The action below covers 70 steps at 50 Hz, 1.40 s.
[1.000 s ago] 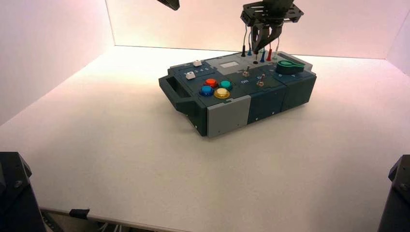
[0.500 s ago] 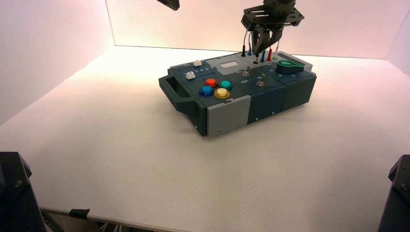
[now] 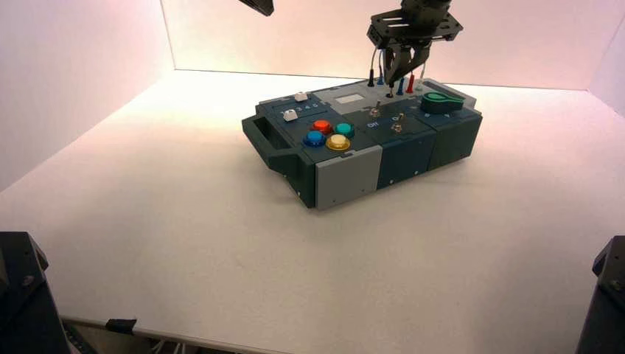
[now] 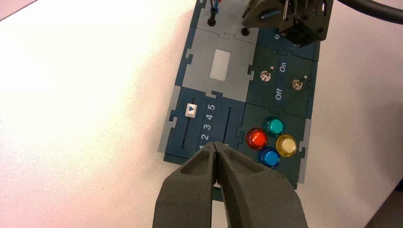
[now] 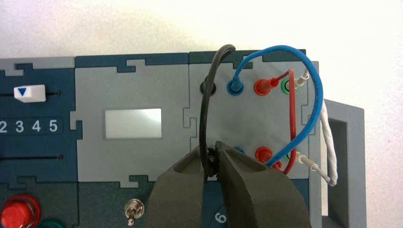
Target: Insert the black wire.
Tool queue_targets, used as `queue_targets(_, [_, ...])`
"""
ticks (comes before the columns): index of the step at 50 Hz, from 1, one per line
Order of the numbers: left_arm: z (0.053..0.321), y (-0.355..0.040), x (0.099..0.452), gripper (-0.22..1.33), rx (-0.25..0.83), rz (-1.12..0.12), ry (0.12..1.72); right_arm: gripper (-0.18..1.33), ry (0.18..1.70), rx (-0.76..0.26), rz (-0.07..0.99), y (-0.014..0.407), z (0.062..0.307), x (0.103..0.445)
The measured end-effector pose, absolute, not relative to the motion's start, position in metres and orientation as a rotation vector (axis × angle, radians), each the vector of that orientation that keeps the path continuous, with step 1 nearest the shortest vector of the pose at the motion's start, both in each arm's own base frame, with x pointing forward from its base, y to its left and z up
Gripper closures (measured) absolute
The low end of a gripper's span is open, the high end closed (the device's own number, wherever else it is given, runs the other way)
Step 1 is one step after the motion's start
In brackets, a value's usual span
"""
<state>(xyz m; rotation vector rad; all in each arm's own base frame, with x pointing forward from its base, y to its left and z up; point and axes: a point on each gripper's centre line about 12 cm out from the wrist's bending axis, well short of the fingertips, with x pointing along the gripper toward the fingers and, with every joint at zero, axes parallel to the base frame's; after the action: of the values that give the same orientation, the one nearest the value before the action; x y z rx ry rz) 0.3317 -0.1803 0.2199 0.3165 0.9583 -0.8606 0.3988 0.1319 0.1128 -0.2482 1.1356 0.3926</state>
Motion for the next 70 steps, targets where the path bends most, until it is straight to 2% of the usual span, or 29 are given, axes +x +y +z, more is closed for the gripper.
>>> queue_targets(70, [0.2198,-0.1801,0.3309,1.28,0.317,-0.862,0.961,1.11,1.139,-0.246,0.388,0.1288,0.1099,0.39])
